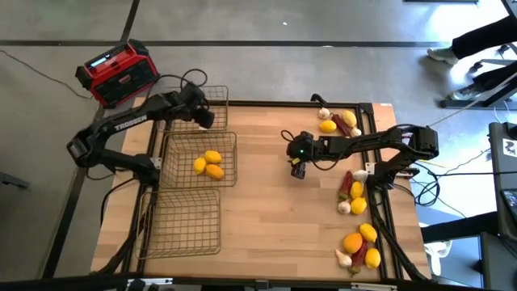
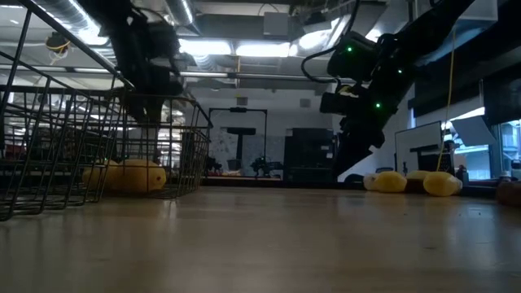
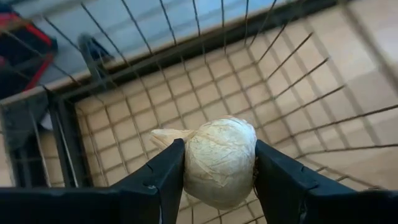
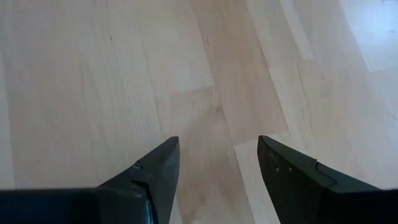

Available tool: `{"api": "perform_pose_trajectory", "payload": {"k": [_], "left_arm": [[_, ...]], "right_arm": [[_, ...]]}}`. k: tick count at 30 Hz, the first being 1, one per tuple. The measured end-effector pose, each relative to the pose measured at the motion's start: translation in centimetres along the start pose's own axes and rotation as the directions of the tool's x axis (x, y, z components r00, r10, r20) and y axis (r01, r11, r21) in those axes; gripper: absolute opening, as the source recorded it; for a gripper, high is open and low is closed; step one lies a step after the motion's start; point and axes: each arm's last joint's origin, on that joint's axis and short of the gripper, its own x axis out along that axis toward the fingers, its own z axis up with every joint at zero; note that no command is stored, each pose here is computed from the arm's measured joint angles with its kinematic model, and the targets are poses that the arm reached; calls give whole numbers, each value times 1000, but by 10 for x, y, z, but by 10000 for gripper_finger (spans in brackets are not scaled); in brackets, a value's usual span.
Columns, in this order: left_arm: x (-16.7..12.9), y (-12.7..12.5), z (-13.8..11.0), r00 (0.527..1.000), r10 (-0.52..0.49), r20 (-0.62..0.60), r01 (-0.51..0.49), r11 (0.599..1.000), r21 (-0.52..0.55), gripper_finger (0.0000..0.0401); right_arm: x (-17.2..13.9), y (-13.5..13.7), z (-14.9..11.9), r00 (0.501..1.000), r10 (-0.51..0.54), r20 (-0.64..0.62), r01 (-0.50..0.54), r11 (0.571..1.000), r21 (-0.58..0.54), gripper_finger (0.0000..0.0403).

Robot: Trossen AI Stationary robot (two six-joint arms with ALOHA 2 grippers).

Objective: Sort produce into baskets
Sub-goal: Put the garlic in the top wire basket

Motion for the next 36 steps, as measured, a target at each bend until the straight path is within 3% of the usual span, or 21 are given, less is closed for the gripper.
{"api": "perform_pose_trajectory", "payload": {"k": [6,16,26,36], "left_arm": [[20,4,0,995,44,-87,-43,999,12,164],[51,-2,-3,974,33,-225,-24,999,46,164],[58,-5,-5,968,39,-247,-21,997,73,165],[58,-5,-5,969,41,-244,-22,996,81,251]], "right_arm": [[0,0,0,1000,0,5,0,1000,1,211],[0,0,2,1000,-1,22,1,1000,3,211],[0,0,2,1000,-1,22,1,1000,3,211],[0,0,2,1000,-1,22,1,1000,3,211]]}}
